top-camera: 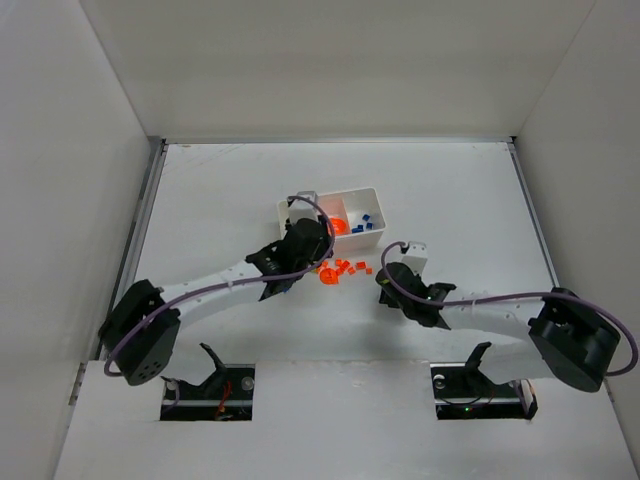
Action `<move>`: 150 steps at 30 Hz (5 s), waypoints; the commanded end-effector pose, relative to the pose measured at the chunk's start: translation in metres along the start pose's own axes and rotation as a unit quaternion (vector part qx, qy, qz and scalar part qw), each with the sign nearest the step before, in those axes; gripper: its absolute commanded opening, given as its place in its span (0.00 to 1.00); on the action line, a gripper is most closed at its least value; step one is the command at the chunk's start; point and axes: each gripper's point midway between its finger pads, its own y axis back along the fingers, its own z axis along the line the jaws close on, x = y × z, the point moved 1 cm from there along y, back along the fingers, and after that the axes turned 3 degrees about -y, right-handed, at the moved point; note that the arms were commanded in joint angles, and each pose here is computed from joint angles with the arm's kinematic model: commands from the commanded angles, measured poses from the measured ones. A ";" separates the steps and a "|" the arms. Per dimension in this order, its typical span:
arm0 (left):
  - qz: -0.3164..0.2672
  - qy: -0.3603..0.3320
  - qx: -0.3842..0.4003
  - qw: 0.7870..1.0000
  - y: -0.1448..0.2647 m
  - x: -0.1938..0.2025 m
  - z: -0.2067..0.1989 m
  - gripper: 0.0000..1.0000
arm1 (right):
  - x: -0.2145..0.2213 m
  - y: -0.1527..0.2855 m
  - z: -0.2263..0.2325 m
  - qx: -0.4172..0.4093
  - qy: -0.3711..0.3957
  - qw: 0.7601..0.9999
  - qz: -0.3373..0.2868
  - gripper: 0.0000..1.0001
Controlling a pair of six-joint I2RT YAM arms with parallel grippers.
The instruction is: Sort the legos into containers by color
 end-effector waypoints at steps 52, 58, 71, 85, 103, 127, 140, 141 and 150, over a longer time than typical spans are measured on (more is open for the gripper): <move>0.087 0.015 -0.199 0.976 0.068 0.129 0.149 0.31 | -0.137 0.004 0.139 -0.165 0.048 0.978 -0.119 0.48; 0.081 0.008 -0.211 0.974 0.060 0.128 0.151 0.25 | -0.110 0.013 0.126 -0.167 0.045 0.980 -0.103 0.48; 0.065 0.003 -0.217 0.974 0.062 0.112 0.146 0.06 | -0.085 0.025 0.087 -0.160 0.019 0.982 -0.095 0.46; -0.044 0.035 -0.022 0.998 0.038 -0.029 0.005 0.07 | -0.036 0.027 0.062 -0.158 0.001 0.986 -0.056 0.42; -0.012 0.049 0.066 0.997 -0.097 -0.053 -0.090 0.29 | -0.020 0.047 0.067 -0.178 -0.005 0.983 -0.053 0.42; -0.017 0.078 -0.062 0.995 0.028 0.013 0.083 0.33 | 0.016 -0.011 0.146 -0.167 0.102 0.981 -0.005 0.58; 0.044 0.054 -0.133 0.989 0.065 0.089 0.140 0.34 | 0.006 -0.032 0.145 -0.106 0.128 0.985 -0.035 0.48; 0.047 0.054 -0.136 0.988 0.065 0.092 0.141 0.34 | 0.005 -0.032 0.145 -0.102 0.129 0.986 -0.038 0.48; 0.065 0.038 -0.137 0.988 0.069 0.107 0.140 0.34 | -0.009 -0.025 0.153 -0.094 0.141 0.984 -0.059 0.45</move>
